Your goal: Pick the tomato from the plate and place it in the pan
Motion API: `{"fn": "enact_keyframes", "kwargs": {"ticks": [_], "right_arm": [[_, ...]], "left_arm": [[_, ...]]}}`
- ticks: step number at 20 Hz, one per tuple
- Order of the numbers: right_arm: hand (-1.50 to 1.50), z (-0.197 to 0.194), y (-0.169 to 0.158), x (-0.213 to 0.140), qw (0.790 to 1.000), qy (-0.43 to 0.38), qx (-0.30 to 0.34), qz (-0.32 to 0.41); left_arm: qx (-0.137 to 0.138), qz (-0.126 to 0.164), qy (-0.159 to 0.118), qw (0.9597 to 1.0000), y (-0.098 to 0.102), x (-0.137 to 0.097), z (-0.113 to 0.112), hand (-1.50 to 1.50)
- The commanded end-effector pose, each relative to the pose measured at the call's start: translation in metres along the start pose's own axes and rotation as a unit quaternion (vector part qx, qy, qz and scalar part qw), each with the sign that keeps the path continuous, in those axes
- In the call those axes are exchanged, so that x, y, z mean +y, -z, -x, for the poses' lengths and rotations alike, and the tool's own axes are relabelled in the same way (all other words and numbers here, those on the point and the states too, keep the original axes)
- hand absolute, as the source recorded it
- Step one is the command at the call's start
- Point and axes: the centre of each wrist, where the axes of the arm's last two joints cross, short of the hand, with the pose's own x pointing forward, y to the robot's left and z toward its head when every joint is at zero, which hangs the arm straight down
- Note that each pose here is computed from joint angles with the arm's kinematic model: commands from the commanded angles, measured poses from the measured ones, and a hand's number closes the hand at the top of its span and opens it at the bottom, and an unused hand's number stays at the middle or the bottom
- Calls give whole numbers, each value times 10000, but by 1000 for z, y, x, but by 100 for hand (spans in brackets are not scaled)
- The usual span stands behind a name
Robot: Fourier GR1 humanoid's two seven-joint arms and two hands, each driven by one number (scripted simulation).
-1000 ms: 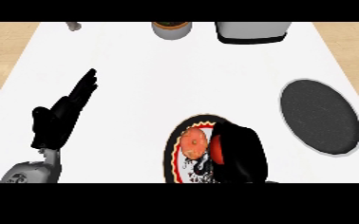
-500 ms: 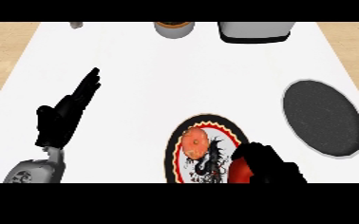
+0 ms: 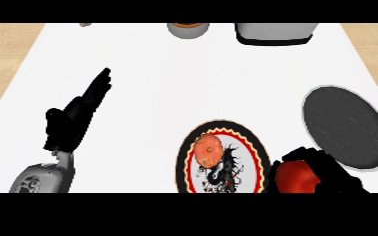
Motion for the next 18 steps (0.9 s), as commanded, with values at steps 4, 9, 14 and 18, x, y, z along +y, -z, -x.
{"fn": "enact_keyframes", "kwargs": {"ticks": [4, 9, 14, 18], "right_arm": [[150, 74, 45, 19, 9974, 84, 500, 505], [150, 128, 87, 36, 9935, -252, 618, 923], [150, 168, 104, 56, 9941, -272, 612, 852], [150, 198, 142, 52, 9937, -238, 621, 898]], "left_arm": [[41, 126, 39, 9999, -10, 13, 3, 0], [-4, 72, 63, 10000, -1, 3, 4, 0], [86, 56, -6, 9999, -8, 2, 4, 0], [-45, 112, 1, 9999, -11, 13, -4, 0]]}}
